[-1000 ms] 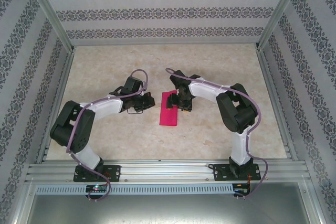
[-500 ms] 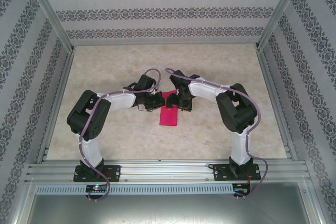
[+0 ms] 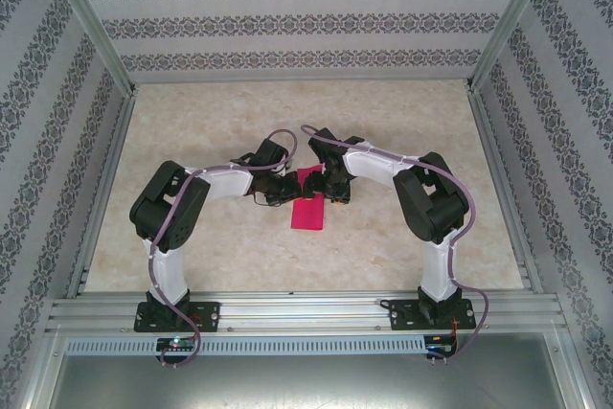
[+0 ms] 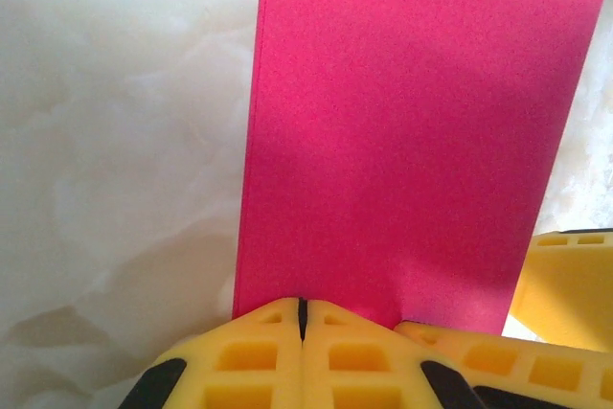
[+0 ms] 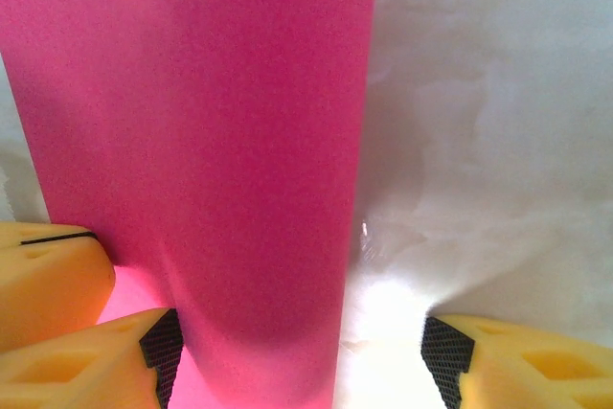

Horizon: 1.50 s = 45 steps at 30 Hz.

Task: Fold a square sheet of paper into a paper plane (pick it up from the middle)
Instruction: Hold the square sheet of paper at the center of the table, then fold the square sheet of paper in half at the center of the table.

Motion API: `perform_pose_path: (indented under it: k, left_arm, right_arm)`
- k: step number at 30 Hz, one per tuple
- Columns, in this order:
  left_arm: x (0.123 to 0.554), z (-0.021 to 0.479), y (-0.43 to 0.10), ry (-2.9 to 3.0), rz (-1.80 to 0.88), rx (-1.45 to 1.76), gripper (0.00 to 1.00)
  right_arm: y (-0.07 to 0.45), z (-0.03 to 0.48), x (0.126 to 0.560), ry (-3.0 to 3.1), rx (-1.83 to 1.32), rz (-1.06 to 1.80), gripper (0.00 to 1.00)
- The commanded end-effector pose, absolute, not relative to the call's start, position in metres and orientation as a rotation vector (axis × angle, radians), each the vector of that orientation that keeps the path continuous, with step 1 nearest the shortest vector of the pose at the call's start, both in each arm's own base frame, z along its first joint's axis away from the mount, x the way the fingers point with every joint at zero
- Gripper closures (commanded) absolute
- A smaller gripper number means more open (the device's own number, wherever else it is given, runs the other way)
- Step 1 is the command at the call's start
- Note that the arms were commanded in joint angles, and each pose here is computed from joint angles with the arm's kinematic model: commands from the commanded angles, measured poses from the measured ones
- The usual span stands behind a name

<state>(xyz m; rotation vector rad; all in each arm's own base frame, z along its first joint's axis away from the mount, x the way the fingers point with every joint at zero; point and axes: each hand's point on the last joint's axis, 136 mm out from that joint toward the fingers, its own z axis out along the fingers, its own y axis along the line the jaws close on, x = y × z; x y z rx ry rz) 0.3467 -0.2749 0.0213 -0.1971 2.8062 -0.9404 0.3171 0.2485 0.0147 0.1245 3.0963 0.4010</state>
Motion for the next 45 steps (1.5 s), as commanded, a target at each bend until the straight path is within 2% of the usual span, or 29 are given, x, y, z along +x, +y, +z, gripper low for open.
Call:
perform_pose_path:
  k: [1, 7, 14, 17, 20, 24, 27, 32, 41, 45]
  left_arm:
    - [0.333, 0.001, -0.267, 2.887, -0.842, -0.231, 1.0]
    - [0.326, -0.007, -0.262, 2.907, -0.819, -0.236, 1.0]
    - [0.326, -0.009, -0.262, 2.912, -0.818, -0.223, 1.0]
    - [0.325, -0.01, -0.262, 2.915, -0.816, -0.222, 1.0]
    - [0.325, -0.01, -0.262, 2.916, -0.812, -0.22, 1.0]
    - [0.324, -0.011, -0.263, 2.923, -0.815, -0.216, 1.0]
    - [0.323, -0.012, -0.263, 2.925, -0.812, -0.211, 1.0]
    - [0.322, -0.014, -0.261, 2.933, -0.803, -0.219, 1.0]
    - [0.322, -0.015, -0.261, 2.936, -0.8, -0.218, 1.0]
    - [0.321, -0.016, -0.26, 2.939, -0.794, -0.218, 1.0]
  right_arm:
    - [0.219, -0.035, 0.289, 3.23, 0.163, 0.166, 0.27]
    - [0.233, -0.008, 0.308, 3.133, 0.162, 0.305, 0.27]
    - [0.242, 0.087, 0.343, 2.778, 0.163, 0.606, 0.24]
    - [0.247, 0.115, 0.345, 2.645, 0.191, 0.854, 0.3]
    - [0.268, 0.122, 0.337, 2.581, 0.165, 1.118, 0.51]
    - [0.288, 0.103, 0.326, 2.62, 0.144, 1.219, 0.79]
    - [0.297, 0.088, 0.324, 2.642, 0.15, 1.263, 0.93]
    - [0.289, 0.066, 0.322, 2.674, 0.195, 1.233, 0.96]
    - [0.279, 0.045, 0.314, 2.693, 0.196, 1.283, 0.95]
    - [0.266, 0.026, 0.309, 2.737, 0.225, 1.215, 0.94]
